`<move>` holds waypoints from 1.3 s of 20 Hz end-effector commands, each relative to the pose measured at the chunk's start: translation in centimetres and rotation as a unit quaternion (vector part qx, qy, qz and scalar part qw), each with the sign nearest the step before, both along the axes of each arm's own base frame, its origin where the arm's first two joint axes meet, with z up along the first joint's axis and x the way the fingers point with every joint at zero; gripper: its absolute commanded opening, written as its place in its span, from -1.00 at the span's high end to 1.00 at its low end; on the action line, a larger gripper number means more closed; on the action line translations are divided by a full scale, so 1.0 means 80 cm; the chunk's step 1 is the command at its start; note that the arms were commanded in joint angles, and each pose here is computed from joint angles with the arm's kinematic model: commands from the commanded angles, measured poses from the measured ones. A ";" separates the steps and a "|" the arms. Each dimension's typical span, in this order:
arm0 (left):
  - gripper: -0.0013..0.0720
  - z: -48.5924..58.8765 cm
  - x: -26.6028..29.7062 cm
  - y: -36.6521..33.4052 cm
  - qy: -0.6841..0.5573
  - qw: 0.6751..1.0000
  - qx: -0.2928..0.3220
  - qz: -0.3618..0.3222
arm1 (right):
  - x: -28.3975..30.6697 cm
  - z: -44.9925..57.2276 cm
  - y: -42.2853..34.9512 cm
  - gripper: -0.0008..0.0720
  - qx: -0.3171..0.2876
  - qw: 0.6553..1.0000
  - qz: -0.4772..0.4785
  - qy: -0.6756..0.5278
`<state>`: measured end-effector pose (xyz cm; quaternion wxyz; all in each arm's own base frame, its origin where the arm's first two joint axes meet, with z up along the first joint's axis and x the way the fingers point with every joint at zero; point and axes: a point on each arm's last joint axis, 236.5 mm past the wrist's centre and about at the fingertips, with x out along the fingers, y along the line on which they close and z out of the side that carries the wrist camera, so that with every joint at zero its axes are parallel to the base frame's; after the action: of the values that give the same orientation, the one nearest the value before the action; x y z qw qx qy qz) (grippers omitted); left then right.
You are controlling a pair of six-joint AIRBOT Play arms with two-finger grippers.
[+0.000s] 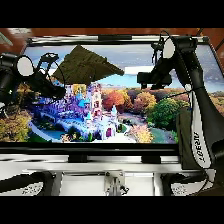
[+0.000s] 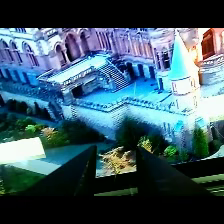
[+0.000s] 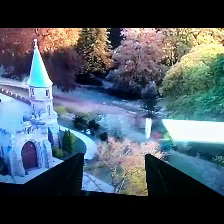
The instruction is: Fold the shirts.
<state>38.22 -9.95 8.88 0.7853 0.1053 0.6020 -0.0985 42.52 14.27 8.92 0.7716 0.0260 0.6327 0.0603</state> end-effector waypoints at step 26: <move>0.05 -0.033 0.061 -0.027 -0.045 0.998 -0.035 0.016 | 0.029 0.008 0.010 -0.44 0.017 0.999 -0.002 -0.051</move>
<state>42.08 -11.64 7.23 0.8124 0.0894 0.5658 -0.1087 44.18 14.81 9.39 0.7937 0.0347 0.6036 0.0673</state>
